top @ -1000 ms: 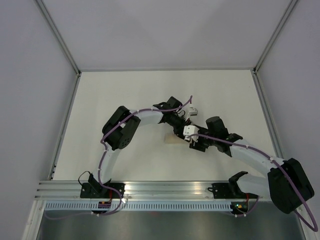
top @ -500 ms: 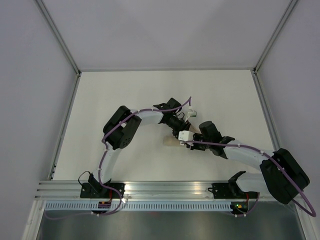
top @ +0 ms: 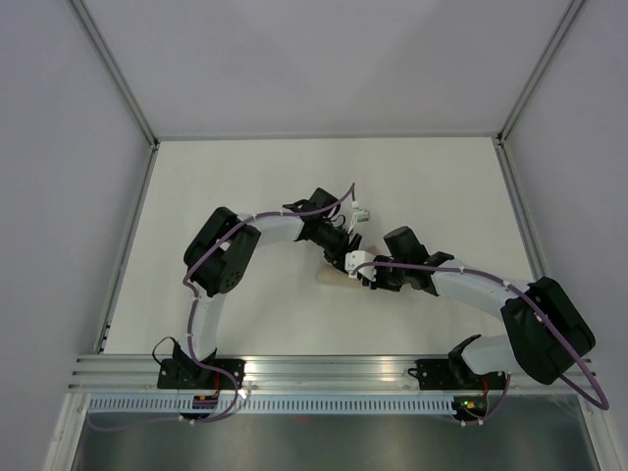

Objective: Fold the napkin, place the utensils inside, and roll it up
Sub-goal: Roll the napkin with the utensil

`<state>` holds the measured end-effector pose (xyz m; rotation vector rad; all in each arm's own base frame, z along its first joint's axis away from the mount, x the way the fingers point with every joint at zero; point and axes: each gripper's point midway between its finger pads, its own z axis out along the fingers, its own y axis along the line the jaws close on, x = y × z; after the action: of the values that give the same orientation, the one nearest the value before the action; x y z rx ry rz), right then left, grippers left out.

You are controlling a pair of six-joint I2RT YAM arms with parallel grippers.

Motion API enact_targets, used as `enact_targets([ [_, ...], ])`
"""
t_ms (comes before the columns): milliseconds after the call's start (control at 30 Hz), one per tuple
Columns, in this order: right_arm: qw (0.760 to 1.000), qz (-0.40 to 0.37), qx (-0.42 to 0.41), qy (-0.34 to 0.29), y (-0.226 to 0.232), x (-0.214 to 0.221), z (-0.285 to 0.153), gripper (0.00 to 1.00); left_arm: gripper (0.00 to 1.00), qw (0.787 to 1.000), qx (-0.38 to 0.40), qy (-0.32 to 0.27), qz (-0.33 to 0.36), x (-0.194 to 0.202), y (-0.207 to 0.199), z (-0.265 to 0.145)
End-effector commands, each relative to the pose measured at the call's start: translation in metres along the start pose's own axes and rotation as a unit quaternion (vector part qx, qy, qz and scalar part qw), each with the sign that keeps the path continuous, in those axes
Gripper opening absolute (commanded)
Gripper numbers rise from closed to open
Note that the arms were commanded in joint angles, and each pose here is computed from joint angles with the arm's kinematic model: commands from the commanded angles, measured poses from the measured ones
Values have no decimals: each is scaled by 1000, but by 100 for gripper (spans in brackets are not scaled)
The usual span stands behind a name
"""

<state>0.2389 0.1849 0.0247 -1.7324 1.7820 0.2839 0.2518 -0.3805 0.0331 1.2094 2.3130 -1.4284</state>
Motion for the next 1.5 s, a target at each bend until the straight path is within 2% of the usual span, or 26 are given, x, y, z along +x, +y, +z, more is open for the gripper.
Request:
enact_targets([
  [0,997,20,-74,7,17,2,0,14,64,998,-56,-36,-6,-18,9,-23],
  [100,993,36,-108,13,18,4,0,14,64,995,-73,-60,9,-27,7,-33],
  [200,988,53,-146,16,19,7,1,13,64,988,-105,-108,25,-36,7,-52],
  [233,985,62,-162,20,23,8,0,13,65,986,-120,-113,11,-26,12,-54],
  [300,981,75,-175,25,18,12,3,13,65,975,-141,-168,43,-46,4,-73],
  [333,978,80,-189,30,21,15,2,13,65,971,-158,-175,30,-34,11,-76],
  [400,975,93,-202,28,13,16,6,13,65,955,-183,-226,58,-49,3,-94],
  [433,971,99,-214,32,15,18,5,13,64,953,-192,-227,50,-38,5,-94],
  [500,965,118,-234,35,11,21,8,13,64,940,-201,-267,71,-48,-5,-107],
  [533,963,119,-241,35,10,22,9,13,64,939,-207,-267,70,-37,-4,-107],
  [633,954,139,-265,33,4,23,12,13,64,917,-240,-304,96,-33,-8,-117],
  [700,948,154,-276,32,-1,24,15,13,67,895,-266,-331,138,-36,-14,-120],
  [867,941,173,-290,36,-9,31,23,14,72,872,-315,-294,234,-26,-31,-93],
  [900,938,177,-296,37,-8,31,23,14,73,856,-341,-285,264,-32,-31,-94],
  [933,936,181,-300,38,-8,32,24,14,73,849,-350,-277,282,-34,-33,-89],
  [967,935,182,-300,39,-10,33,25,14,74,848,-351,-260,299,-32,-32,-79],
  [1000,934,185,-303,40,-9,34,26,14,79,834,-367,-250,327,-38,-37,-73],
  [1067,934,187,-302,42,-11,35,27,14,80,834,-368,-210,353,-32,-35,-52],
  [1100,934,189,-301,41,-11,35,28,14,79,823,-377,-200,376,-41,-37,-49],
  [1167,934,190,-301,44,-13,36,29,14,80,817,-375,-166,405,-36,-38,-30],
  [1200,933,191,-301,45,-14,36,29,14,81,805,-385,-149,426,-39,-34,-24],
  [1300,932,194,-301,49,-14,39,30,14,84,788,-393,-110,462,-36,-26,-4],
  [1467,930,198,-305,53,-14,41,32,14,86,776,-402,-81,480,-34,-10,7],
])
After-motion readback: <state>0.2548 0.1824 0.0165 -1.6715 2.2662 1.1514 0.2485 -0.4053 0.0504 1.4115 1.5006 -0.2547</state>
